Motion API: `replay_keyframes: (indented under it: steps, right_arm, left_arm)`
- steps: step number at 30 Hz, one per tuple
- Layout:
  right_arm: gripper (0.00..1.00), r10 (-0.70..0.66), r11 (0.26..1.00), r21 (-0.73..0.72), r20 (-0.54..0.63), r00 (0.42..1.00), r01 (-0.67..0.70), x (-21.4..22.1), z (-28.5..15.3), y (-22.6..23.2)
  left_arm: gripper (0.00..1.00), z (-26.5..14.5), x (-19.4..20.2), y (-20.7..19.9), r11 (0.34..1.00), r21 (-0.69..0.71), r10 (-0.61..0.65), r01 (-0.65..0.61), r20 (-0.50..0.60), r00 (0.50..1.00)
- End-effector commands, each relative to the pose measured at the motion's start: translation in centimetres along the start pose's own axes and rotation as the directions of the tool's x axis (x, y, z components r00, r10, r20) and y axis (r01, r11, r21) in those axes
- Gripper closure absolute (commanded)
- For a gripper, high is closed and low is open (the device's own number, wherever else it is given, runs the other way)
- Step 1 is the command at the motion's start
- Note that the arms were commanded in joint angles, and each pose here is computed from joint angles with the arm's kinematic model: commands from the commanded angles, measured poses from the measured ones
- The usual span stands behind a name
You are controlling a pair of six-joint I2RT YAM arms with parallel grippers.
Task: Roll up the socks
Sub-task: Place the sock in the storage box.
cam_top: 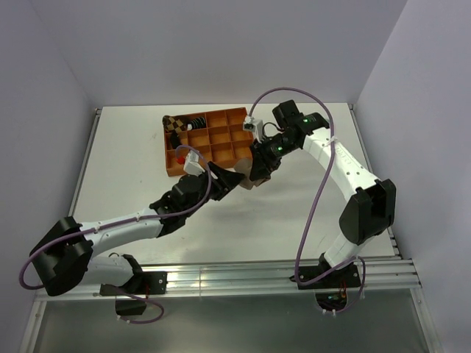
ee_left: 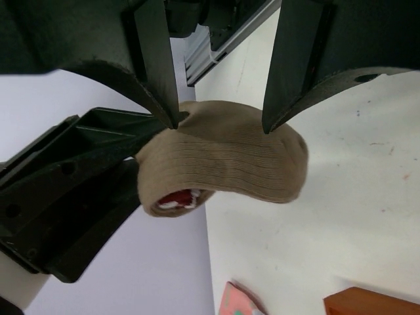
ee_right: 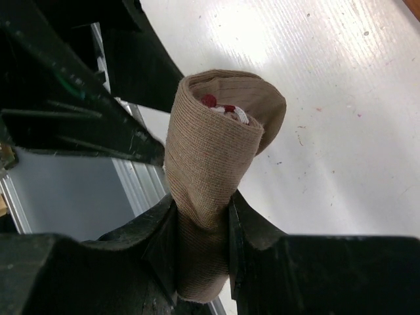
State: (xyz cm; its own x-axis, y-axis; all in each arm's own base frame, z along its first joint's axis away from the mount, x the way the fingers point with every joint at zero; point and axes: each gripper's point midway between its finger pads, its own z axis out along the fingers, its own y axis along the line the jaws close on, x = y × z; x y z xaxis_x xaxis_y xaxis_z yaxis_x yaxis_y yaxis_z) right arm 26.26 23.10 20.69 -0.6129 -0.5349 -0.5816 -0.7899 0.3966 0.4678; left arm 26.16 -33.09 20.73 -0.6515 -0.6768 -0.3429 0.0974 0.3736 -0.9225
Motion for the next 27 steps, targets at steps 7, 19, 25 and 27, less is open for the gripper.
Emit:
replay_keyframes:
  steps: [7, 19, 25, 27]
  right_arm:
    - [1.00, -0.046, 0.999, 0.010, 0.039, 0.998, 0.046, -0.9, -0.3, 1.4]
    - [1.00, -0.052, 0.998, -0.041, 0.054, 0.997, 0.054, -1.8, -0.9, 3.0]
    - [1.00, -0.052, 0.994, -0.089, 0.071, 0.996, 0.058, -2.4, -1.0, 4.1]
    - [1.00, -0.048, 0.991, -0.120, 0.073, 0.996, 0.056, -2.5, -1.0, 4.6]
  left_arm:
    - [0.39, 0.2, -1.5, -6.2, 0.986, 0.163, -0.026, 0.015, 0.066, 0.997]
    - [0.37, 1.0, -0.8, -5.5, 0.989, 0.145, -0.037, 0.031, 0.043, 0.998]
    - [0.35, 0.7, -0.8, -5.3, 0.990, 0.136, -0.043, 0.037, 0.044, 0.998]
    - [0.35, 0.7, -0.7, -5.4, 0.989, 0.143, -0.053, 0.047, 0.038, 0.998]
